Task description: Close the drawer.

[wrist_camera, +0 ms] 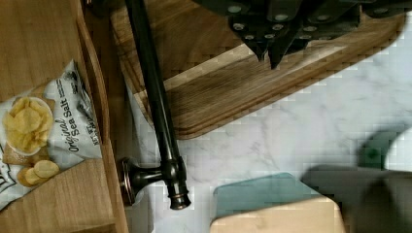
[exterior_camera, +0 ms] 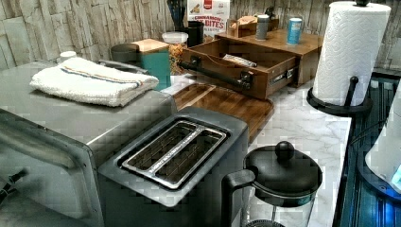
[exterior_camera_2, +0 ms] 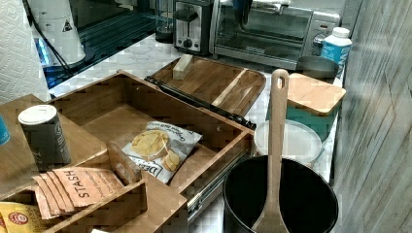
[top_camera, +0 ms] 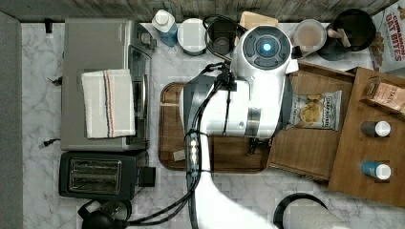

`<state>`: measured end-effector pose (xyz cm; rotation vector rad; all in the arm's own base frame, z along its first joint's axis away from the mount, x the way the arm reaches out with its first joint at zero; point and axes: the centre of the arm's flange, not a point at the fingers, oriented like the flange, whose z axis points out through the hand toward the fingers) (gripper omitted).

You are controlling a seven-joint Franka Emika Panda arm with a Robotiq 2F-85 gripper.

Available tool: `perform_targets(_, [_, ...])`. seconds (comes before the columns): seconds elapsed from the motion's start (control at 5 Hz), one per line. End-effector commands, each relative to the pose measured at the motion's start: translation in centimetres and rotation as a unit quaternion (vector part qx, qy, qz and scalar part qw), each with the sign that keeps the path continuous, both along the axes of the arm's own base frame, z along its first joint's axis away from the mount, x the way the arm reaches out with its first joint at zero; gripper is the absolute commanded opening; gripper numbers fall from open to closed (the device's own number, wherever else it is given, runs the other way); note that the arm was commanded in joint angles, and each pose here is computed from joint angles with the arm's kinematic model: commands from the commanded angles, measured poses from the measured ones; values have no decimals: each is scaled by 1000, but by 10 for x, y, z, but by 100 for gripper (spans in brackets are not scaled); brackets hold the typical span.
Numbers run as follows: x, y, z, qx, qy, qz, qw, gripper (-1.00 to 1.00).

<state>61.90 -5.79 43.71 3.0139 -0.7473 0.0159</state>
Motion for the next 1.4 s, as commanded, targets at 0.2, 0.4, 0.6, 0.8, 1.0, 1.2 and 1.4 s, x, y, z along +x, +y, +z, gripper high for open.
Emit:
perform_targets(0.2, [21, -23, -56, -50, -15, 63, 997, -100])
perform_targets(0.4, [24, -27, -76, -43, -21, 68, 996, -100])
perform_targets(0.6, [22, -31, -95, -50, -34, 77, 995, -100])
perform_targets(0.8, [18, -43, -109, -44, -29, 87, 995, -100])
perform_targets(1.0, [14, -60, -123, -27, -12, 92, 995, -100])
perform_targets(1.2, [1, -69, -128, -11, 0, 89, 996, -100])
perform_targets(1.4, [-8, -83, -145, 33, 11, 78, 996, -100])
